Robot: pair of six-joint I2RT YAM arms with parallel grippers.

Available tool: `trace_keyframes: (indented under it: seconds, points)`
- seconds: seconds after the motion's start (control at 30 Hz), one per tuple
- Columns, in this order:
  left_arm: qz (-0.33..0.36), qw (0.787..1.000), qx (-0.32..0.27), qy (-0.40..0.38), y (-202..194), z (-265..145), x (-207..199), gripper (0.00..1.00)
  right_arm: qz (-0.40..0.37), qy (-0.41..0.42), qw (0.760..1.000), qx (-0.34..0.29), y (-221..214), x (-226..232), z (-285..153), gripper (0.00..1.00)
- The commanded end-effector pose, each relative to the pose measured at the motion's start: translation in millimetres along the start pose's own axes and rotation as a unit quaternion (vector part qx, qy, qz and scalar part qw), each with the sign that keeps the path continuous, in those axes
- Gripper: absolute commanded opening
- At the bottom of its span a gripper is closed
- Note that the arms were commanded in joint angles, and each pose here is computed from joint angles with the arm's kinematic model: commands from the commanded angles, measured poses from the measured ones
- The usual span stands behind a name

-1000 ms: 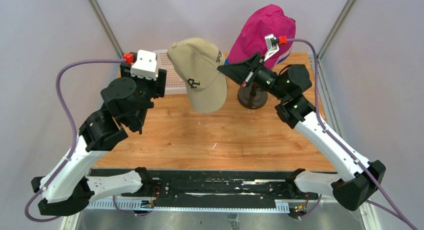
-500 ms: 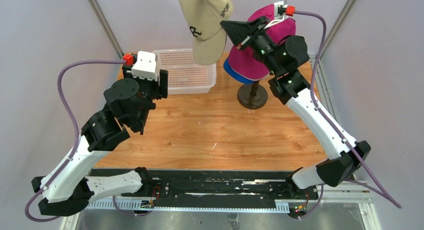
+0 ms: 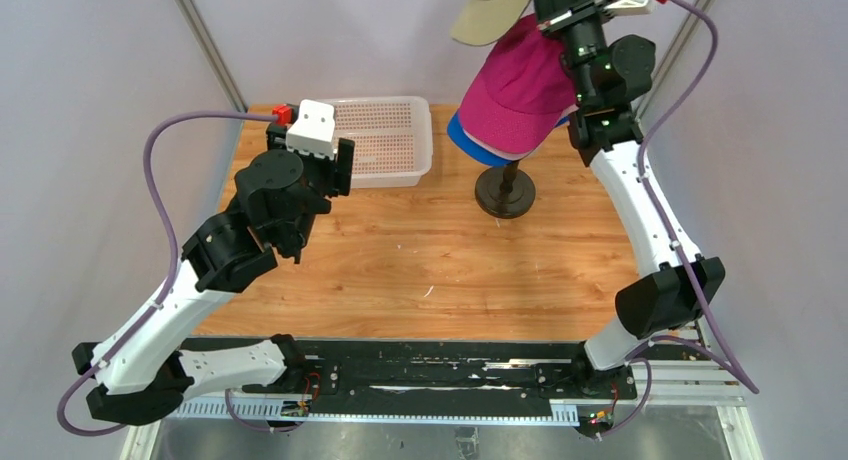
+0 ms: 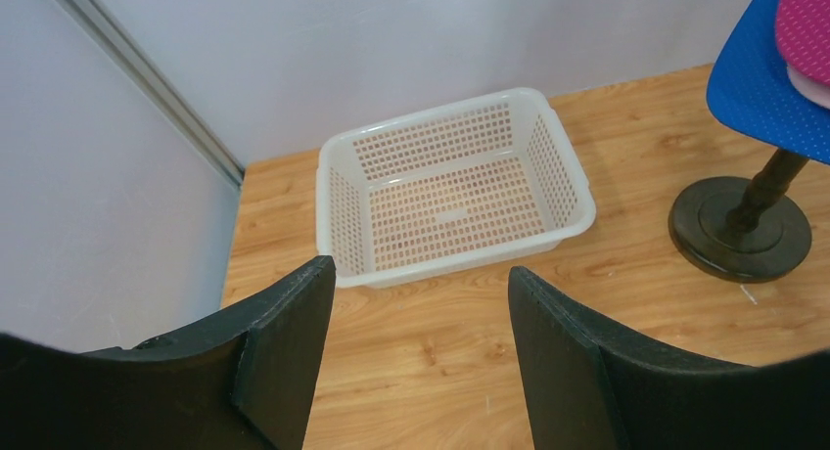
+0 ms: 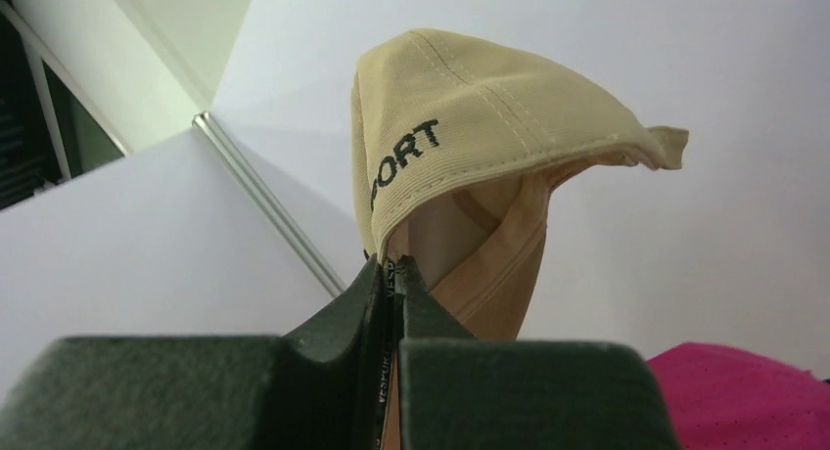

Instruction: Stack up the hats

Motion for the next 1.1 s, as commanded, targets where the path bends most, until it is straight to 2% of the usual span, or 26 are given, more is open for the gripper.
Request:
trace_keyframes:
  seconds: [0.0,0.17,0.37,0.63,1.07]
  points:
    - [-0.009,1.000,-0.006,0.009,5.7,4.1,-0.6,0.70,0.052,0.012,0.994,-0.096,75.2,3.7,0.0,0.00]
    - [-0.004,1.000,0.000,0.006,1.5,8.8,-6.6,0.70,0.099,-0.004,0.989,-0.108,90.0,-24.1,-15.2,0.00]
    - [-0.002,1.000,0.004,0.003,-3.2,12.1,-11.0,0.70,0.139,0.007,0.984,-0.109,101.3,-31.4,-34.0,0.00]
    - [-0.006,1.000,0.005,0.000,-6.3,11.8,-11.8,0.69,0.233,0.047,0.967,-0.094,103.7,-38.5,-44.1,0.00]
    - [-0.007,1.000,0.006,-0.001,-9.2,10.6,-10.7,0.69,0.273,0.072,0.958,-0.054,81.8,-33.6,-67.2,0.00]
Point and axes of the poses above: each gripper's point midway between its finger pads, its own z axis out along the fingers, its own x axis along the line the jaws close on, y = z × x, the point moved 1 cm from there along -z, back along the fingers, and after that the axes turned 9 degrees about -z, right-handed, at the moved point
